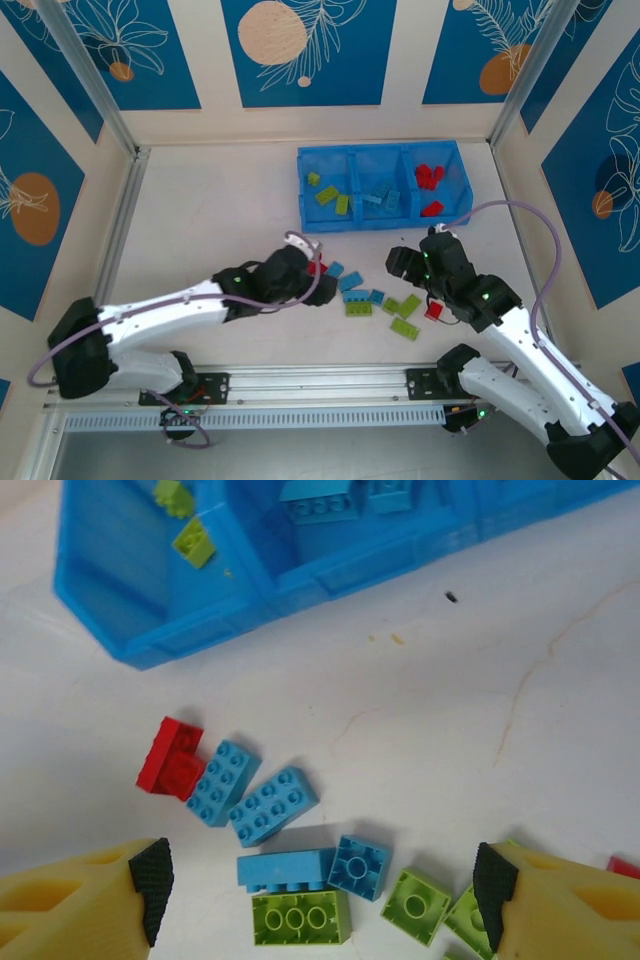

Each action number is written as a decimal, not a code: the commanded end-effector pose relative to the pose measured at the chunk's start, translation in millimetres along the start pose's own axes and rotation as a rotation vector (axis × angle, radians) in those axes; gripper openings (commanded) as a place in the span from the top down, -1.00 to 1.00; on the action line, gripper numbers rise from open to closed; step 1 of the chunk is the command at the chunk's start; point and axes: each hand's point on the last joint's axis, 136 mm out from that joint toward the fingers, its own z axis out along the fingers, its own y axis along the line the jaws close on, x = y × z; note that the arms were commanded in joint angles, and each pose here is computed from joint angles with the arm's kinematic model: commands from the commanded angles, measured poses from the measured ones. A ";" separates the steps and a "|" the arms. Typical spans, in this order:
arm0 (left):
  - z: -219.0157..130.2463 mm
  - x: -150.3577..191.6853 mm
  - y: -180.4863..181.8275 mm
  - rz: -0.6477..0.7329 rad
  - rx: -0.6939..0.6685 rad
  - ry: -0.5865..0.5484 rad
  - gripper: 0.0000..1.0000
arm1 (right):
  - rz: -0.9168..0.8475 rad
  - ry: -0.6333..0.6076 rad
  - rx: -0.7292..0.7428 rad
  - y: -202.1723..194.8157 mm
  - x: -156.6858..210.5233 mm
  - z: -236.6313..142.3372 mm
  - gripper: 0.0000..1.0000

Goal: Sort the legos into containers by color

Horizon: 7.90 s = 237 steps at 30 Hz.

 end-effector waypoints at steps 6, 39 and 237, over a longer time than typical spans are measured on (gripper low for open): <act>48.8 68.3 -41.2 -0.396 -0.153 0.199 -0.68 | 0.124 0.019 -0.023 -9.4 -1.0 1.2 -0.63; 63.8 38.7 -60.8 -0.223 -0.230 0.128 0.09 | 0.183 0.005 -0.067 -14.9 7.5 -2.3 -0.62; -25.6 -4.3 57.9 0.491 0.111 -0.347 -1.00 | 0.532 -0.021 0.330 -84.5 -158.8 85.0 -0.85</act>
